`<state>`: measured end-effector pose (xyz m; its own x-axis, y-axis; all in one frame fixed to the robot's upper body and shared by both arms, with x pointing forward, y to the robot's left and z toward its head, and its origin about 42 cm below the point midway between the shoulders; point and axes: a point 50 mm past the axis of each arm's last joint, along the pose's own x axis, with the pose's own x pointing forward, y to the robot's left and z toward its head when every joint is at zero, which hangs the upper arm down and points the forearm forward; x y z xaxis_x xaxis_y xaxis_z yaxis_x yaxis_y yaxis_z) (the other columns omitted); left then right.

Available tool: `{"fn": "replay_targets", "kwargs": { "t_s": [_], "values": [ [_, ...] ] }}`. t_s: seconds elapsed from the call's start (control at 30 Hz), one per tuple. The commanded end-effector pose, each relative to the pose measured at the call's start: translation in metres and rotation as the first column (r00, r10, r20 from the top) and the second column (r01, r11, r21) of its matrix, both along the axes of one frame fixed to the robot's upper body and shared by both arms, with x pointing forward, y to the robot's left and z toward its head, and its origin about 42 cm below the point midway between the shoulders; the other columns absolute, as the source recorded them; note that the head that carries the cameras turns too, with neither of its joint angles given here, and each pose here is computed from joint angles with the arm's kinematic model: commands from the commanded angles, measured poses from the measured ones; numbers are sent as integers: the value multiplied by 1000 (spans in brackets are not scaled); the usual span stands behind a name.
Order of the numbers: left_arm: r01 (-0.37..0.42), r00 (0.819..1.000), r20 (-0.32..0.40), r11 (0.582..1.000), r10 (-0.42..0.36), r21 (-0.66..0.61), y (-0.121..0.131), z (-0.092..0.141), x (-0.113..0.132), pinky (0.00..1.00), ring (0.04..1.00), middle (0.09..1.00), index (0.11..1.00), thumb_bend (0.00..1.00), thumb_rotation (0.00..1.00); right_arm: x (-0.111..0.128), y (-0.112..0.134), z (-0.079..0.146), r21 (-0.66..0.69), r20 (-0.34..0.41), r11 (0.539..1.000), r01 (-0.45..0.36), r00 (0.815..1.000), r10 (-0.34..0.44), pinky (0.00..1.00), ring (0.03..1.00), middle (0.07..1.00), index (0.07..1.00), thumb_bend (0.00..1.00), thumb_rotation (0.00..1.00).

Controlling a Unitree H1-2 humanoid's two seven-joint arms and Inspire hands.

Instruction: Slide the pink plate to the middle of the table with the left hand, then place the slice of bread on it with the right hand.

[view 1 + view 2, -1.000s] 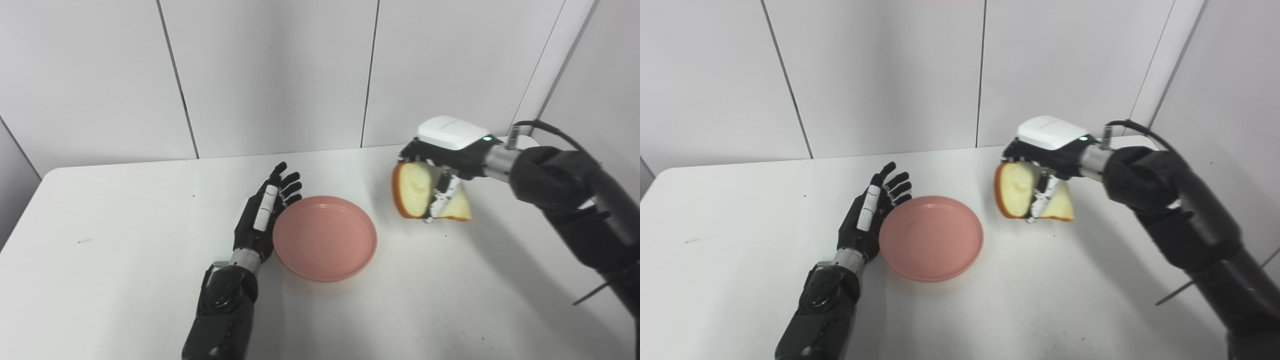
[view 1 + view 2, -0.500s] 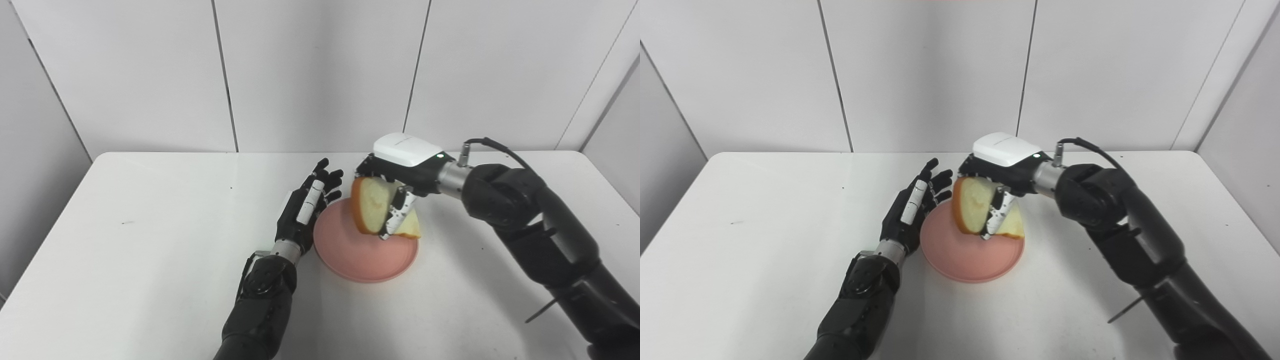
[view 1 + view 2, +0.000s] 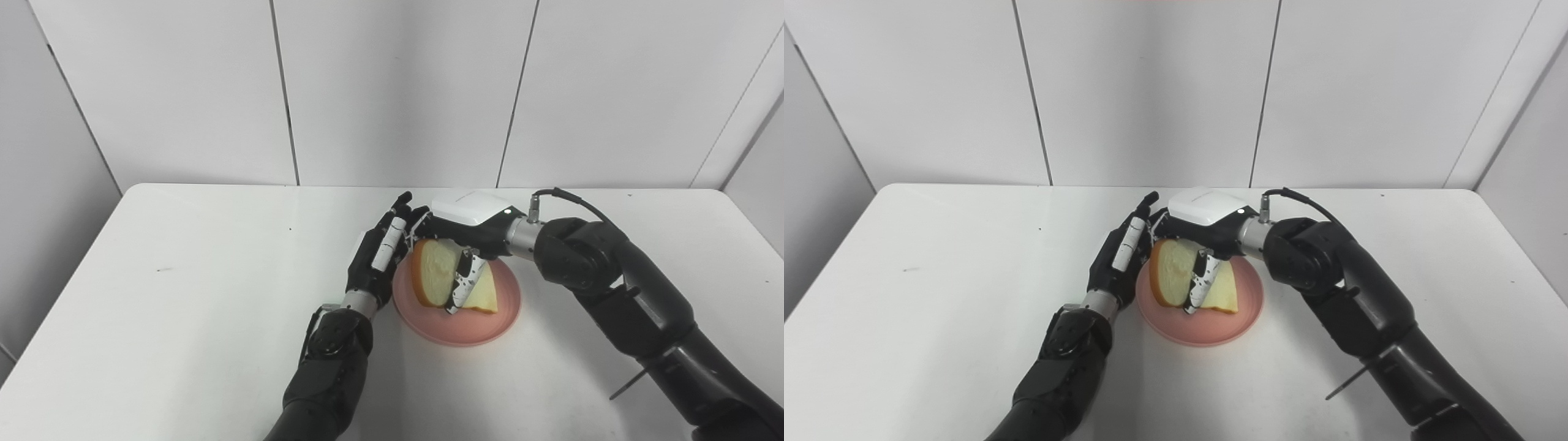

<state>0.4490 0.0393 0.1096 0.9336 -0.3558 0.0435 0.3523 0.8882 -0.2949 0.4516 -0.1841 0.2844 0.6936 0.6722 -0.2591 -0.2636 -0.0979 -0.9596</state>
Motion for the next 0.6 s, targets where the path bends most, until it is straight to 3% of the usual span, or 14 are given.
{"fn": "replay_targets", "kwargs": {
  "t_s": [0.0, 0.27, 0.43, 0.47, 0.5, 0.53, 0.57],
  "values": [
    [3, 981, -195, 1000, -3, -1, -1, -60, -41, 853, 856, 806, 886, 864, 738, 3, 7, 19, 7, 75, 999, -48, 996, 47, 307, 384, 465, 499, 527, 0],
    [-1, 981, -192, 1000, 3, 9, 7, -62, -42, 855, 861, 826, 902, 856, 751, 4, 9, 14, -27, 83, 999, -38, 996, 40, 306, 382, 459, 508, 527, 2],
    [-5, 982, -189, 1000, 8, 17, 12, -62, -41, 867, 870, 828, 905, 853, 758, 2, 4, 15, -33, 93, 999, 6, 996, -3, 406, 486, 491, 492, 528, 9],
    [-5, 982, -189, 1000, 8, 19, 12, -62, -41, 869, 871, 829, 907, 855, 761, 0, 4, 16, -33, 89, 999, 22, 996, -19, 465, 548, 574, 568, 719, 122],
    [-4, 982, -189, 1000, 7, 19, 13, -62, -41, 871, 872, 828, 909, 857, 760, -1, 4, 17, -34, 83, 999, 34, 996, -31, 526, 606, 636, 625, 837, 197],
    [-2, 982, -190, 1000, 6, 19, 14, -62, -41, 873, 874, 830, 909, 860, 758, -2, 4, 19, -36, 80, 998, 42, 996, -39, 599, 673, 696, 674, 934, 269],
    [1, 982, -190, 1000, 2, 19, 14, -62, -41, 874, 875, 832, 911, 860, 758, -3, 4, 20, -41, 77, 998, 50, 996, -47, 652, 722, 736, 704, 967, 309]
  ]
}}
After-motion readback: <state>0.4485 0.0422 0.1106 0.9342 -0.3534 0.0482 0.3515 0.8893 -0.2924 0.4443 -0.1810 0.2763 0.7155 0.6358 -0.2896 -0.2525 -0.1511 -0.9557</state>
